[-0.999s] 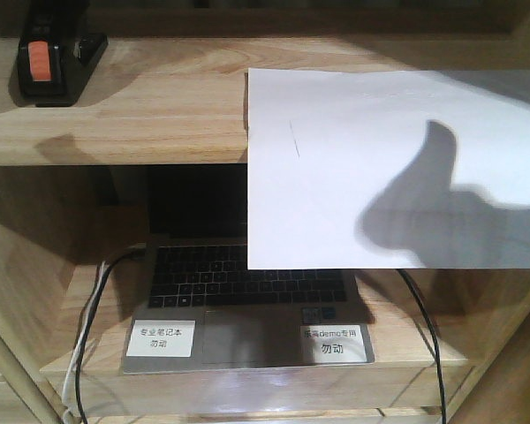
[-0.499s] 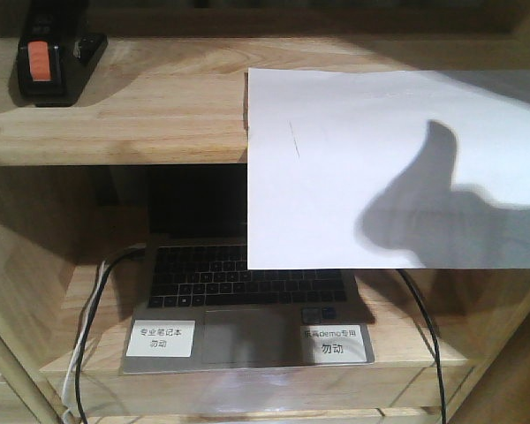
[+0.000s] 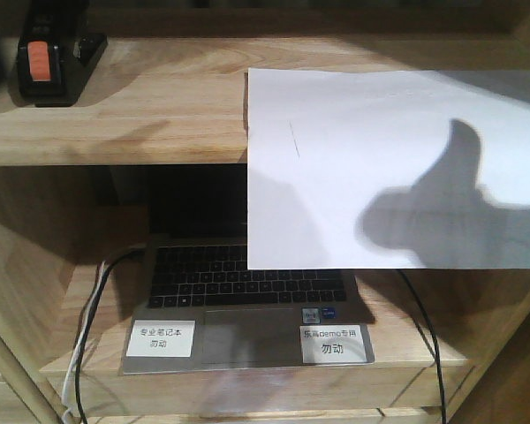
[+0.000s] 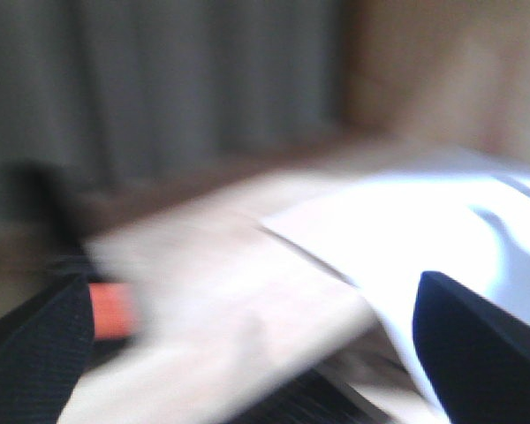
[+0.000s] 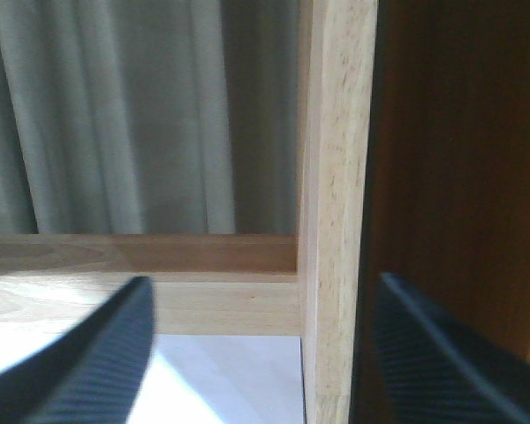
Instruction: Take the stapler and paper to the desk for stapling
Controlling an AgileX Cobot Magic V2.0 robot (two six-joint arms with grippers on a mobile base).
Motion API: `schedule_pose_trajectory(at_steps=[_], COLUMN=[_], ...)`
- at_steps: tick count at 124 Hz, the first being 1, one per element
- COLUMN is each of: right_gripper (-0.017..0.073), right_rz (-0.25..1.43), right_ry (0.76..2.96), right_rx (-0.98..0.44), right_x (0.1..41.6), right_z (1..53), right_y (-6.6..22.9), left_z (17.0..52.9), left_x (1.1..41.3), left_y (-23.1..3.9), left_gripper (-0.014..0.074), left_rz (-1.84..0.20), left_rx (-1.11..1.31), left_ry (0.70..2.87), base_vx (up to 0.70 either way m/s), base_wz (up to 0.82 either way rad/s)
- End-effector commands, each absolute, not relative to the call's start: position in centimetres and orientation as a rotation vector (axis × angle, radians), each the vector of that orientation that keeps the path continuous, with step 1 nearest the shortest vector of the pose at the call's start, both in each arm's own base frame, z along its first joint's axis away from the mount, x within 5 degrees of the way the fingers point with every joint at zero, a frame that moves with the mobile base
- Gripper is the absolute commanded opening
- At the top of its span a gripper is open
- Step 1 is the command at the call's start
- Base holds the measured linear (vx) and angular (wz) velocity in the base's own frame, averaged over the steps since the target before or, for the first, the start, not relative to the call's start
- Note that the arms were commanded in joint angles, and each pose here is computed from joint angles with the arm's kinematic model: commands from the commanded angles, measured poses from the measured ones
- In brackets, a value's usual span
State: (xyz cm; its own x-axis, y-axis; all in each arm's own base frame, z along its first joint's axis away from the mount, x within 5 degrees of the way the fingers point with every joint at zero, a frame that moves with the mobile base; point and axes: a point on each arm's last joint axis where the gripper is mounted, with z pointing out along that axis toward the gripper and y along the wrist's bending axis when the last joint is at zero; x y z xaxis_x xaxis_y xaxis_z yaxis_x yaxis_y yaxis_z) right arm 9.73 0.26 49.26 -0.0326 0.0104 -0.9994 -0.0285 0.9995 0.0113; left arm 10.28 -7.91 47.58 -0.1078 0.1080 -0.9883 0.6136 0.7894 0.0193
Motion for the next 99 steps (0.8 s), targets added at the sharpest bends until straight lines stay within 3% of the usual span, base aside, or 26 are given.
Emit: schedule_pose_trajectory(at_steps=[1, 48, 99], right_gripper=[0.0409, 0.0311, 0.0237], right_rz=[0.021, 0.021, 0.021], right_ry=[1.510, 1.511, 1.511], right_rx=[-0.014, -0.014, -0.014], right_x=[9.6, 9.6, 9.6], right_z=[50.6, 50.6, 50.6], right_y=[0.2, 0.2, 0.2], left_z=[48.5, 48.1, 52.4], left_x=[10.7, 12.3, 19.1], left_y=[-9.1, -10.2, -12.3], left_gripper=[0.0699, 0.0695, 0.0681], left_rz=[-0.527, -0.494, -0.322], left_rx=[0.591, 0.578, 0.220], left_ry=[1.571, 1.616, 1.848], base_vx=[0.00, 0.00, 0.00], base_wz=[0.00, 0.00, 0.00])
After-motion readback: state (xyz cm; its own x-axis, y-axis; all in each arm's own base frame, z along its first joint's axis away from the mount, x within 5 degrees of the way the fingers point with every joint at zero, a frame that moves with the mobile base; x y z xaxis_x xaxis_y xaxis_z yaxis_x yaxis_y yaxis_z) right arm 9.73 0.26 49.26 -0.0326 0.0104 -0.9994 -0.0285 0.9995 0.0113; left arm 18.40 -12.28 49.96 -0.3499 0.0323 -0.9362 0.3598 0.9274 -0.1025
